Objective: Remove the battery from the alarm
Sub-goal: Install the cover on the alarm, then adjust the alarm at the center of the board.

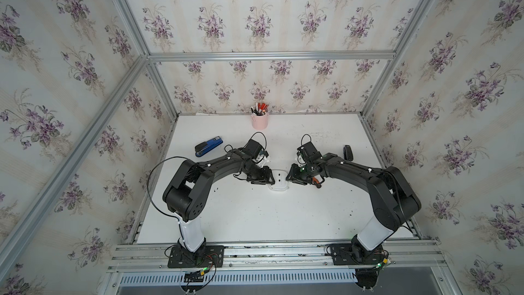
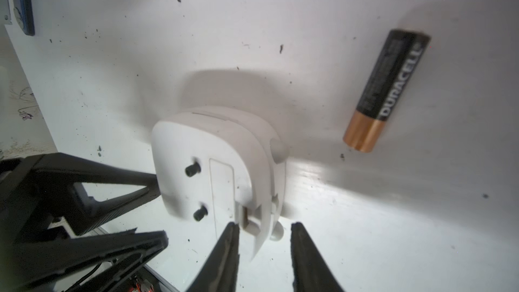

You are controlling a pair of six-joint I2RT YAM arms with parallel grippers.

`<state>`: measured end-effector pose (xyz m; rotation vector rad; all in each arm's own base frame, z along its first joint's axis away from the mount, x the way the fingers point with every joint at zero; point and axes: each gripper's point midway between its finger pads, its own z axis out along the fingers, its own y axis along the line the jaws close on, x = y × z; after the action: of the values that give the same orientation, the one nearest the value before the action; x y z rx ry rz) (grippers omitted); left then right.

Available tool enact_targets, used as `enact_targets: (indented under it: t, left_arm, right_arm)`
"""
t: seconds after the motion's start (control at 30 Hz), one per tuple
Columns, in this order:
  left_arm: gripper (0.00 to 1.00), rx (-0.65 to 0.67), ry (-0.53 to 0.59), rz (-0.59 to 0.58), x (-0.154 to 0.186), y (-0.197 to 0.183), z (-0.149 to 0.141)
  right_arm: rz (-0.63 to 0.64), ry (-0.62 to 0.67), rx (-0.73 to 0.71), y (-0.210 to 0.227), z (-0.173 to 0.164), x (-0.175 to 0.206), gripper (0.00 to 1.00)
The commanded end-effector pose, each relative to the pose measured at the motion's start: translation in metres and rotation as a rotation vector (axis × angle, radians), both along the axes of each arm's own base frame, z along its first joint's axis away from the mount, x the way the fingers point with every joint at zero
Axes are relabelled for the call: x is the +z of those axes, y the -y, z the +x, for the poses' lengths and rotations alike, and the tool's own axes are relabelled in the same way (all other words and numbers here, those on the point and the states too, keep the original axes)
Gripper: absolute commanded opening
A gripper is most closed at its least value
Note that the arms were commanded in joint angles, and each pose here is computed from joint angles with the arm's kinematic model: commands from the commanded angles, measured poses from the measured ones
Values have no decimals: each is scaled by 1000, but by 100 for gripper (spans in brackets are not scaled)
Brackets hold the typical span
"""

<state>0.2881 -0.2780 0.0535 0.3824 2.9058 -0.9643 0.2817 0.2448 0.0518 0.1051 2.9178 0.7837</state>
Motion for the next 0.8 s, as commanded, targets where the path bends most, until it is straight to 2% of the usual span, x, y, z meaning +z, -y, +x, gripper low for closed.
enact_targets:
  t: [0.0, 0.07, 0.23, 0.4, 0.57, 0.67, 0.77]
  left_arm:
    - [53, -4, 16, 4, 4, 0, 2]
    - [53, -3, 20, 3, 6, 1, 4]
    - [54, 27, 48, -5, 24, -2, 10]
    - [64, 63, 69, -33, 41, -6, 16]
    - [69, 106, 42, -32, 43, -8, 13]
    - [70, 164, -6, -77, 41, -6, 6]
    - [69, 220, -55, -53, 33, -11, -5]
  right_arm:
    - [41, 15, 4, -5, 1, 8, 39]
    - [61, 21, -36, 4, 11, 11, 42]
    - [94, 67, -16, 3, 21, 25, 53]
    - [60, 98, 31, 3, 32, 41, 62]
    - [52, 101, 38, 6, 37, 48, 64]
    - [49, 96, 37, 14, 49, 51, 65]
    - [89, 67, 42, 22, 64, 48, 63]
